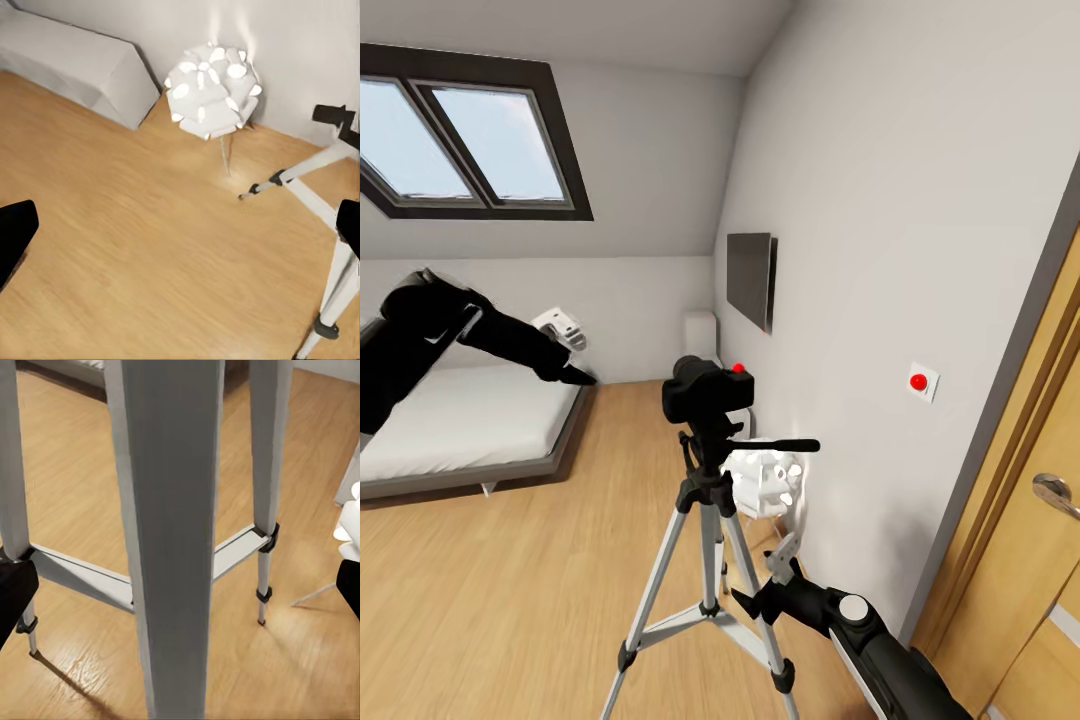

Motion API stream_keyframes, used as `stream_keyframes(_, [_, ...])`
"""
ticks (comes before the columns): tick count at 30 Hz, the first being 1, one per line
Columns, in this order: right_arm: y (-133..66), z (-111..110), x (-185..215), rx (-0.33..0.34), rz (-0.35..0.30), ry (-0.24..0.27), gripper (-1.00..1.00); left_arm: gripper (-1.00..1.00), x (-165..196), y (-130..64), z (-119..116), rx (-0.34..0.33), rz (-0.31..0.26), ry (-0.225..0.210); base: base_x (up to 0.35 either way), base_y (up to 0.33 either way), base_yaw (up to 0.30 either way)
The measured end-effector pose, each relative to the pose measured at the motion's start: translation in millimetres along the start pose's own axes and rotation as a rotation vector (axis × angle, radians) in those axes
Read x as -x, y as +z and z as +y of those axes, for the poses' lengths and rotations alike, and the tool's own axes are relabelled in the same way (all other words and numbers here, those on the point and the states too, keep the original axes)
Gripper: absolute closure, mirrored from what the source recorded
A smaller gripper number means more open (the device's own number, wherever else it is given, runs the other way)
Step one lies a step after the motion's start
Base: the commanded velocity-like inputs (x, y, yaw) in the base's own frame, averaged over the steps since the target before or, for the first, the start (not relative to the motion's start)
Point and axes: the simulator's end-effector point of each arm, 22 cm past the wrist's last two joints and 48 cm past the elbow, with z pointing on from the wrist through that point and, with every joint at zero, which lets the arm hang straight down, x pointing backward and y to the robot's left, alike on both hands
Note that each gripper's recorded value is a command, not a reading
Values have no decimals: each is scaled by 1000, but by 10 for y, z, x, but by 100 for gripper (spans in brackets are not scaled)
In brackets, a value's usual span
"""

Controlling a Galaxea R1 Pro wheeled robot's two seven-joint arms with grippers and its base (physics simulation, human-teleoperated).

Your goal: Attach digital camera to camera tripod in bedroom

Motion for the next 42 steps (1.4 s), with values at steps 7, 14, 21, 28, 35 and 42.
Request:
stream_keyframes(7, [0, 3, -1, 1, 0, 0, -100, -100, -694, -4, 216, -2, -60, -224, 0, 0, 0])
stream_keyframes(14, [-8, -2, 12, 2, -3, -2, -100, -100, -1298, 50, 362, 46, -92, -333, 0, 0, 0])
stream_keyframes(21, [-37, -26, 48, 1, -12, -10, -100, -100, -1871, 131, 463, 124, -77, -395, 0, 0, 0])
stream_keyframes(28, [-83, 60, 69, 32, -22, -16, -100, -100, -2376, 87, 534, 186, -67, -479, 0, 0, 0])
stream_keyframes(35, [-112, 136, 40, 50, -22, -15, -100, -100, -2615, 91, 521, 205, -54, -521, 0, 0, 0])
stream_keyframes(42, [-132, 186, -32, 56, -15, -7, -100, -100, -2821, 165, 515, 242, -25, -556, 0, 0, 0])
